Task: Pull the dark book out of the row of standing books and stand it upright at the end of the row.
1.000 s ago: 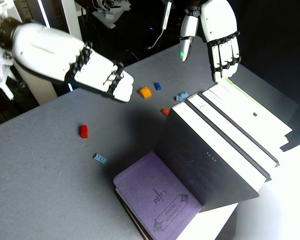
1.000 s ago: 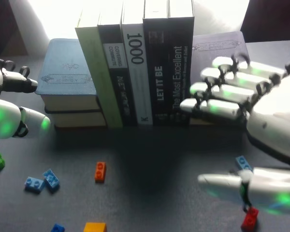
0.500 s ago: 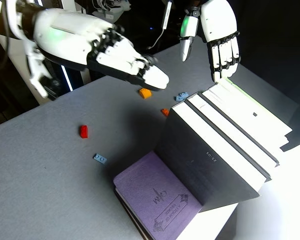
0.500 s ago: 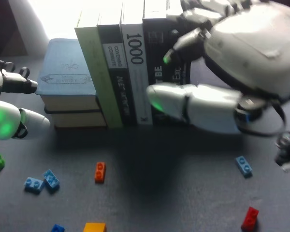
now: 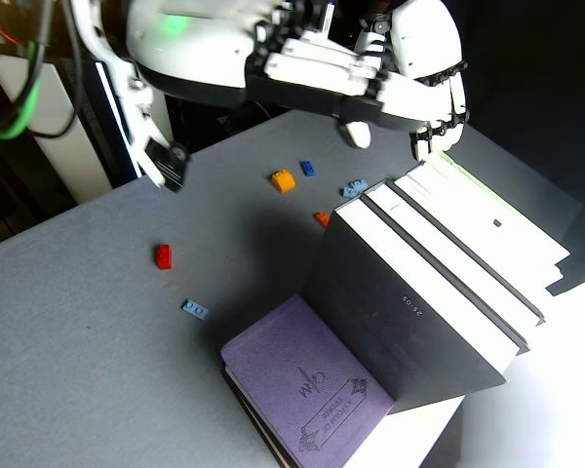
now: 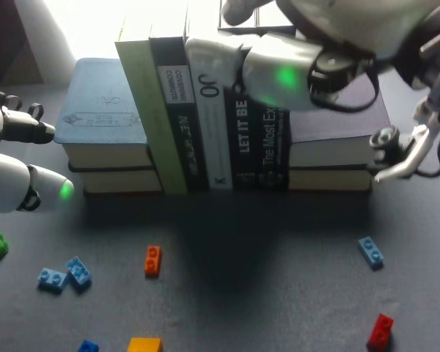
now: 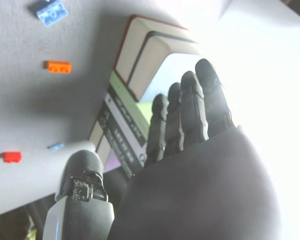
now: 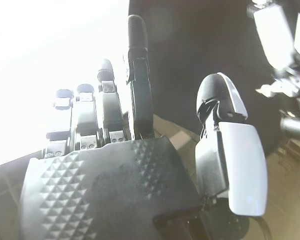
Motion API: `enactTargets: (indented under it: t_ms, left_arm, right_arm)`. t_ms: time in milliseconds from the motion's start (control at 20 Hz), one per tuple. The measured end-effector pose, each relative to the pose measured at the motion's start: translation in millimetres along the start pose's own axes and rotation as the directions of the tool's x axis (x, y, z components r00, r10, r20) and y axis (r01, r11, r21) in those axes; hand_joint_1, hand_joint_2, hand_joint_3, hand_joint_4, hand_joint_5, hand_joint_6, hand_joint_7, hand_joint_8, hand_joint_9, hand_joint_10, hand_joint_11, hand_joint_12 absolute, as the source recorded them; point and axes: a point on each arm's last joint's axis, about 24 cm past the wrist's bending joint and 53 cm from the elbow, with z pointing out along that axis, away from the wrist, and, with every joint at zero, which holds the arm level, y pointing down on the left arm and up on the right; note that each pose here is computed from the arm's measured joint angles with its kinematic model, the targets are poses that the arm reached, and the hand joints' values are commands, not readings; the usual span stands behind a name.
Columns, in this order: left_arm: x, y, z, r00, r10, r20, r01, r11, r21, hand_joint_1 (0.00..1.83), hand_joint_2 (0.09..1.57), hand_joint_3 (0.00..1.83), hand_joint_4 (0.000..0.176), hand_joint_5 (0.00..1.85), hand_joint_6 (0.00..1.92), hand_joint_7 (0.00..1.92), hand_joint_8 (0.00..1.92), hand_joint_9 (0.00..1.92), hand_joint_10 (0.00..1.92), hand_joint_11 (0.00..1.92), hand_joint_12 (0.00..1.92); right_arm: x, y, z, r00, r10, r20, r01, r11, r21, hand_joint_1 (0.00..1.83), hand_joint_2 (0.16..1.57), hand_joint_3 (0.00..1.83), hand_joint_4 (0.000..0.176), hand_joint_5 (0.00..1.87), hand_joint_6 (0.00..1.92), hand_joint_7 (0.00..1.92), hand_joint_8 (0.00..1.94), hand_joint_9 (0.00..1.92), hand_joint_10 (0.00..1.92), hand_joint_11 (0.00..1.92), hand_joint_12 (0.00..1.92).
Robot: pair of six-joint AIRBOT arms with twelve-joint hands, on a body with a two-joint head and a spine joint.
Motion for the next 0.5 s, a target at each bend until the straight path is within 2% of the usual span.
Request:
enactTargets:
  t_ms: [200,350,500]
  left_arm:
    - [0.0,-0.4,0.0,1.0,0.0,0.0,0.0,1.0,0.002,0.0,1.25,0.0,0.0,0.12,0.0,0.11,0.0,0.12,0.0,0.0,0.42]
    - [0.0,0.0,0.0,1.0,0.0,0.0,0.0,1.0,0.0,0.0,1.24,0.0,0.0,0.13,0.0,0.13,0.0,0.13,0.0,0.0,0.43]
    - [0.0,-0.2,0.0,1.0,0.0,0.0,0.0,1.0,0.001,0.0,1.25,0.0,0.0,0.12,0.0,0.1,0.0,0.1,0.0,0.0,0.37]
  right_arm:
    - [-4.9,-11.4,12.4,0.999,-0.019,0.029,0.019,1.0,0.012,0.06,1.19,0.0,0.0,0.85,0.1,0.31,0.0,0.07,0.0,0.0,0.0]
    - [4.0,-19.9,14.2,1.0,-0.027,0.015,0.026,0.999,0.025,0.07,1.19,0.0,0.0,0.83,0.08,0.29,0.0,0.07,0.0,0.0,0.0]
    - [13.8,-26.0,12.5,1.0,-0.009,-0.009,0.009,0.999,0.037,0.08,1.2,0.0,0.0,0.82,0.07,0.29,0.01,0.09,0.01,0.0,0.0]
